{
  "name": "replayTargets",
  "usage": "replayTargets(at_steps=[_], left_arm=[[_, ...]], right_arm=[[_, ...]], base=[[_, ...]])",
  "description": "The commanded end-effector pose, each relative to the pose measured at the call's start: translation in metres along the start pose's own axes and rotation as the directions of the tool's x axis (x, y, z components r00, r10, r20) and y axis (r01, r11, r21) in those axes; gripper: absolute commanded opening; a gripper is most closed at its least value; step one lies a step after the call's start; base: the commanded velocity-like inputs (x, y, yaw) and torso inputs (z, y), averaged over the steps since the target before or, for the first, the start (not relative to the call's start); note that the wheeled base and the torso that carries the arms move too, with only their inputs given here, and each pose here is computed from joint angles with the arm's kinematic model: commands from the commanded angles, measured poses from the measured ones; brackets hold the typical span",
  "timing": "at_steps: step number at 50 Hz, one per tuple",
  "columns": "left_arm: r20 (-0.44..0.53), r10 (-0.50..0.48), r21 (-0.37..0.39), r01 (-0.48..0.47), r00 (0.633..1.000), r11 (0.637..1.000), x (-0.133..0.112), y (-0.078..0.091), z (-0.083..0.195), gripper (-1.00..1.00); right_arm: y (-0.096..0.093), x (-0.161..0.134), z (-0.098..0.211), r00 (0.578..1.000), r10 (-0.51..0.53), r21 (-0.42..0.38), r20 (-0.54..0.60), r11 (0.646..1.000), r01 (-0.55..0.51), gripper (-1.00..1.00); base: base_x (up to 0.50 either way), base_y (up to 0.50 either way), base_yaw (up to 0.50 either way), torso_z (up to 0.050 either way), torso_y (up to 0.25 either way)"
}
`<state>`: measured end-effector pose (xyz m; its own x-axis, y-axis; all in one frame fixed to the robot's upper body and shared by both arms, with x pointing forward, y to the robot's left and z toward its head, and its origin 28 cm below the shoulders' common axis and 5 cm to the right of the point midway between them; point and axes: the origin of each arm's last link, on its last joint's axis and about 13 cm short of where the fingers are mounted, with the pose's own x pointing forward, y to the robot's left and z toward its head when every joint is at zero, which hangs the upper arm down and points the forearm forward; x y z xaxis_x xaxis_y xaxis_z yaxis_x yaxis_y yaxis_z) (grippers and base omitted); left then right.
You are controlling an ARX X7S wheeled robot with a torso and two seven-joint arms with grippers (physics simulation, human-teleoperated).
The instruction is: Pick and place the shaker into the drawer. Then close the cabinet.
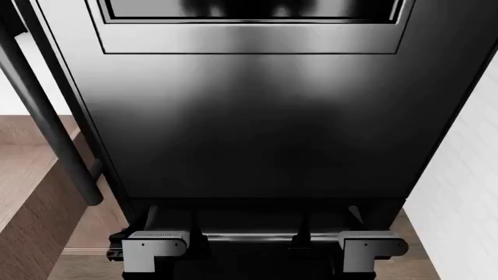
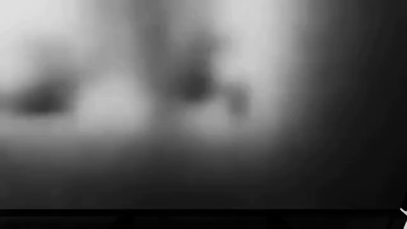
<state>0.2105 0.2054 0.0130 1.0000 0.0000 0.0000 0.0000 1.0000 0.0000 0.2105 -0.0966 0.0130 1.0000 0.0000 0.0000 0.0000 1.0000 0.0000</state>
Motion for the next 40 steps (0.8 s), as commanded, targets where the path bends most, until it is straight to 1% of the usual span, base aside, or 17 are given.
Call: replayTargets(at_steps=[1,3,7,19,21,22,24,36,40], left_arm=[[-0.003,0.002,0.003,-0.002,1.0,1.0,-0.001,0.0,0.002,1.0],[0.0,0.001,0.017,-0.001,1.0,1.0,-0.003,-0.001,0.004,1.0],[-0.01,-0.003,0.017,0.003,1.0,1.0,-0.004,0.0,0.005,1.0],[-0.004,-0.015,-0.017,0.014,1.0,1.0,-0.004,0.003,0.008,1.0],[0.02,-0.02,-0.02,0.02,1.0,1.0,-0.004,0.004,0.01,1.0],[0.04,-0.026,-0.042,0.028,0.999,0.999,-0.005,0.004,0.012,1.0],[0.055,-0.026,-0.054,0.029,0.998,0.998,-0.005,0.006,0.014,1.0],[0.064,-0.034,-0.054,0.037,0.997,0.998,-0.004,0.008,0.02,1.0],[0.09,-0.031,-0.045,0.035,0.995,0.998,-0.003,0.009,0.03,1.0]], right_arm=[[0.0,0.0,0.001,1.0,0.0,-0.001,0.005,1.0,0.0,1.0],[0.0,0.0,0.003,1.0,0.0,0.006,0.022,1.0,0.0,1.0],[0.001,-0.002,0.005,1.0,0.009,0.008,0.025,1.0,-0.01,1.0],[0.0,-0.002,0.007,1.0,0.01,0.009,0.018,1.0,-0.011,1.0],[0.0,-0.001,0.007,1.0,0.012,0.008,0.017,1.0,-0.012,1.0],[0.0,-0.001,0.008,1.0,0.013,0.007,0.017,1.0,-0.013,1.0],[0.0,-0.001,0.008,1.0,0.013,0.006,0.018,1.0,-0.013,1.0],[0.0,-0.001,0.013,1.0,0.011,-0.008,0.025,1.0,-0.011,1.0],[0.001,-0.002,0.019,0.999,0.013,-0.015,0.034,1.0,-0.012,1.0]], base=[[0.0,0.0,0.0,0.0,0.0],[0.0,0.0,0.0,0.0,0.0],[-0.05,0.0,0.0,0.0,0.0],[-0.5,0.0,0.0,0.0,0.0],[-0.5,0.0,0.0,0.0,0.0],[-0.5,0.0,0.0,0.031,0.0],[-0.5,0.0,0.0,0.05,0.0],[-0.5,0.0,0.0,0.05,0.0],[-0.39,0.0,0.0,0.05,0.0]])
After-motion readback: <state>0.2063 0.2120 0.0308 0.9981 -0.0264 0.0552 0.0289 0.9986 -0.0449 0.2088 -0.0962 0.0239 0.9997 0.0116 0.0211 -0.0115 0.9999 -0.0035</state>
